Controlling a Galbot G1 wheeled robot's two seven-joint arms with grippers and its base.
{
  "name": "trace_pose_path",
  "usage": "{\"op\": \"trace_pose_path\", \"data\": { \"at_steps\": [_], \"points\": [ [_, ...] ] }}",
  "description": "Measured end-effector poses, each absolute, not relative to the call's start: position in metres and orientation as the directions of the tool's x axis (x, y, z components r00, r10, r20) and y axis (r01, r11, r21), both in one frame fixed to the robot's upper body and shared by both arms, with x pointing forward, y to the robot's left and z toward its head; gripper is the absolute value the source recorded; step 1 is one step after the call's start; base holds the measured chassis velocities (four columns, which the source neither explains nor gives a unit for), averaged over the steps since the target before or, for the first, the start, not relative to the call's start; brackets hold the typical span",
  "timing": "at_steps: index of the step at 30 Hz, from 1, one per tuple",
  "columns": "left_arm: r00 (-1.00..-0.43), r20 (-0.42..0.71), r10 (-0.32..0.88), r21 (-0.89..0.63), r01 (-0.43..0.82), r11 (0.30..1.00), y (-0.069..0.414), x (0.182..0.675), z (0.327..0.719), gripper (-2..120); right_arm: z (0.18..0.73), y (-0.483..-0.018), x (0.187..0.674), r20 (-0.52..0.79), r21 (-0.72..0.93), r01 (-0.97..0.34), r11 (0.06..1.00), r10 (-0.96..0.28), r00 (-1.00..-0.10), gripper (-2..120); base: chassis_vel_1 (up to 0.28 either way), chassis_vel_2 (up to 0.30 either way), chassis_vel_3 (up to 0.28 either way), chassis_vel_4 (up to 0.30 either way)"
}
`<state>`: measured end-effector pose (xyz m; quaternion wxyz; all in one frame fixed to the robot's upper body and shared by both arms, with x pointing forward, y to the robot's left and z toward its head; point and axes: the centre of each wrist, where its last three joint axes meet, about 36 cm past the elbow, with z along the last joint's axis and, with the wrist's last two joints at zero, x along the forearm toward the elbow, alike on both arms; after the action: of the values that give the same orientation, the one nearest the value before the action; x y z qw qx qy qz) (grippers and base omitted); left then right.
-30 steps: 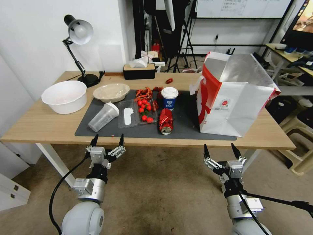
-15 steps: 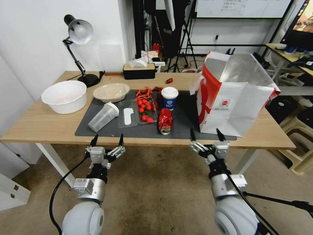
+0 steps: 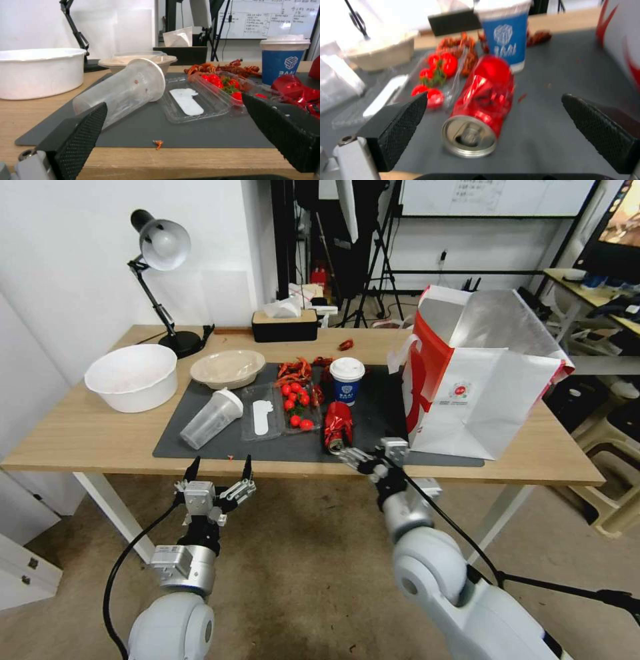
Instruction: Pick up the trash from the table and place it into the takeout bag.
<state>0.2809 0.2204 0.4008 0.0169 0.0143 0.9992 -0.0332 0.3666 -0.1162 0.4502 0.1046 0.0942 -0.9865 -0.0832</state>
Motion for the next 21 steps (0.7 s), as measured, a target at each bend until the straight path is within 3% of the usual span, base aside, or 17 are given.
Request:
{"op": "trace_pose_path", "data": {
  "at_steps": [7, 21],
  "points": [
    [-0.999, -0.035, 0.021, -0.064, 0.023, 0.998, 0.222, 0.281, 0.399, 100, 0.453, -0.097, 0.378, 0.305, 0.171, -0.126, 0.977, -0.174, -0.936, 100, 0.0, 0.0, 0.0, 0.0],
    [-0.999, -0.038, 0.018, -0.062, 0.02, 0.998, 0.223, 0.281, 0.395, 100, 0.45, -0.084, 0.394, 0.349, 0.196, -0.106, 0.975, -0.171, -0.922, 99, 0.0, 0.0, 0.0, 0.0]
  ]
}}
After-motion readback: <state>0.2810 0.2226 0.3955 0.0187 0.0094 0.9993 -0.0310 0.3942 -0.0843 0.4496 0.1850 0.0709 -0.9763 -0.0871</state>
